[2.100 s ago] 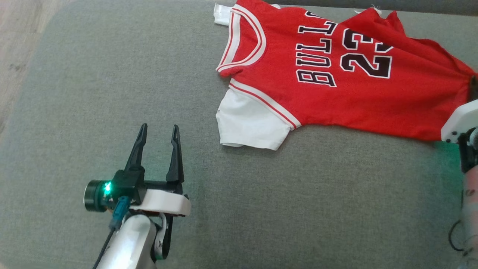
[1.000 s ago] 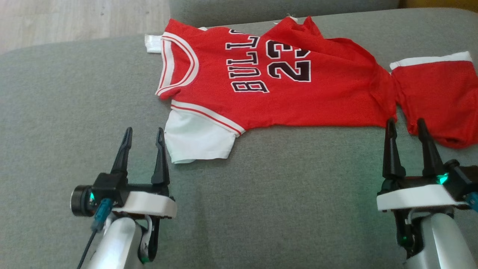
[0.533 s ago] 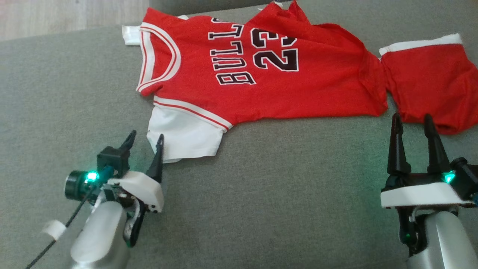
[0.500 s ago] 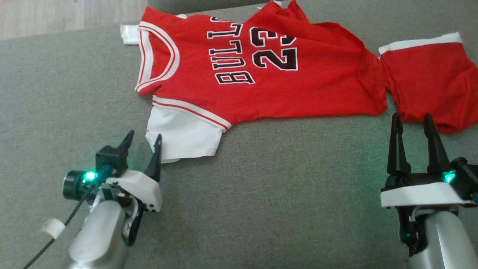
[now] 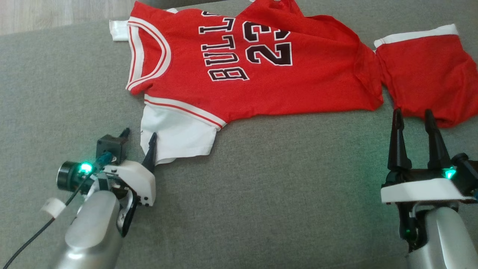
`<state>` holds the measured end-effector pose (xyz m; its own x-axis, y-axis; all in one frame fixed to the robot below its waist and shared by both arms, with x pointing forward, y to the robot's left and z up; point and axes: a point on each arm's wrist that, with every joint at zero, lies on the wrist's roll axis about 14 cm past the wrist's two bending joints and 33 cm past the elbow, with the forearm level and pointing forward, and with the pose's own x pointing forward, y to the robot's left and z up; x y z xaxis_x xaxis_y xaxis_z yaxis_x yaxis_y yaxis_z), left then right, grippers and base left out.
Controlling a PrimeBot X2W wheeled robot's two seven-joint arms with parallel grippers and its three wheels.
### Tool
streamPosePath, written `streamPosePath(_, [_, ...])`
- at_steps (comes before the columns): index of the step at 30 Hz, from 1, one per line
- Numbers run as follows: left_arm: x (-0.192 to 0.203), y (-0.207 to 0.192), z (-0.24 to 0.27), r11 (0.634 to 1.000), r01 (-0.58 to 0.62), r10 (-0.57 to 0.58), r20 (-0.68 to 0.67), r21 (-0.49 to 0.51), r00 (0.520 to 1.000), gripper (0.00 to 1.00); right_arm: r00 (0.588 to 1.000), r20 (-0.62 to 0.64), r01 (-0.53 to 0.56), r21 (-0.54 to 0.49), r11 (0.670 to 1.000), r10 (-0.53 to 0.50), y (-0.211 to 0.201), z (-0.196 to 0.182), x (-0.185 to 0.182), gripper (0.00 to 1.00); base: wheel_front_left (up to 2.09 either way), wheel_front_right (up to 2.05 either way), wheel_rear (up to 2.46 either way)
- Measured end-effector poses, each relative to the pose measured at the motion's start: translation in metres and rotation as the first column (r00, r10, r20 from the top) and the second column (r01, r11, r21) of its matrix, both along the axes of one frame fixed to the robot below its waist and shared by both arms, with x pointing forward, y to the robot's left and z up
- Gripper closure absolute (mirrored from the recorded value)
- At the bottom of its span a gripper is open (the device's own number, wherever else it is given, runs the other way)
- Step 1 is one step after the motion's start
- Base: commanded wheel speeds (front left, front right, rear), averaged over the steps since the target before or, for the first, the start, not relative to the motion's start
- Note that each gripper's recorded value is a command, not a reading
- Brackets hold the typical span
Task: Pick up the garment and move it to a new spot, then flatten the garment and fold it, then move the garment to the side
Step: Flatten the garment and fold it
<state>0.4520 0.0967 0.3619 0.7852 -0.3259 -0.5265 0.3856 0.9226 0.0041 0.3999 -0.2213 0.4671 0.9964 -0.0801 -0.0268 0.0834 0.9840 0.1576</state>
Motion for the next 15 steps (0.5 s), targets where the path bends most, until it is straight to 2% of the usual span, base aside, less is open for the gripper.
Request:
streamPosePath(1, [-0.001,-0.001,0.000,1.000,0.006,-0.006,-0.008,0.000,1.000,0.50,1.000,-0.001,0.000,0.001,1.000,0.000,0.000,0.000,0.000,0.00,0.00,0.00,0.00])
streamPosePath(3, [-0.003,-0.006,-0.001,1.000,0.024,-0.024,-0.025,-0.006,0.999,0.76,1.000,0.000,-0.001,0.001,1.000,0.001,0.000,0.000,0.000,0.00,0.00,0.00,0.00])
streamPosePath(4, [-0.005,-0.009,-0.001,0.999,0.035,-0.035,-0.029,-0.008,0.999,1.00,1.000,0.000,-0.001,0.001,1.000,0.001,0.001,0.000,0.000,0.00,0.00,0.00,0.00])
streamPosePath(10, [-0.010,-0.015,0.004,0.998,0.053,-0.054,-0.040,-0.027,0.998,1.00,1.000,0.004,-0.012,0.006,1.000,0.012,0.005,0.001,0.000,0.00,0.00,0.00,0.00])
streamPosePath(15, [-0.003,-0.004,0.028,0.997,-0.025,0.030,0.077,-0.070,0.997,1.00,0.999,-0.012,-0.034,0.014,0.999,0.034,0.012,-0.004,0.000,0.00,0.00,0.00,0.00])
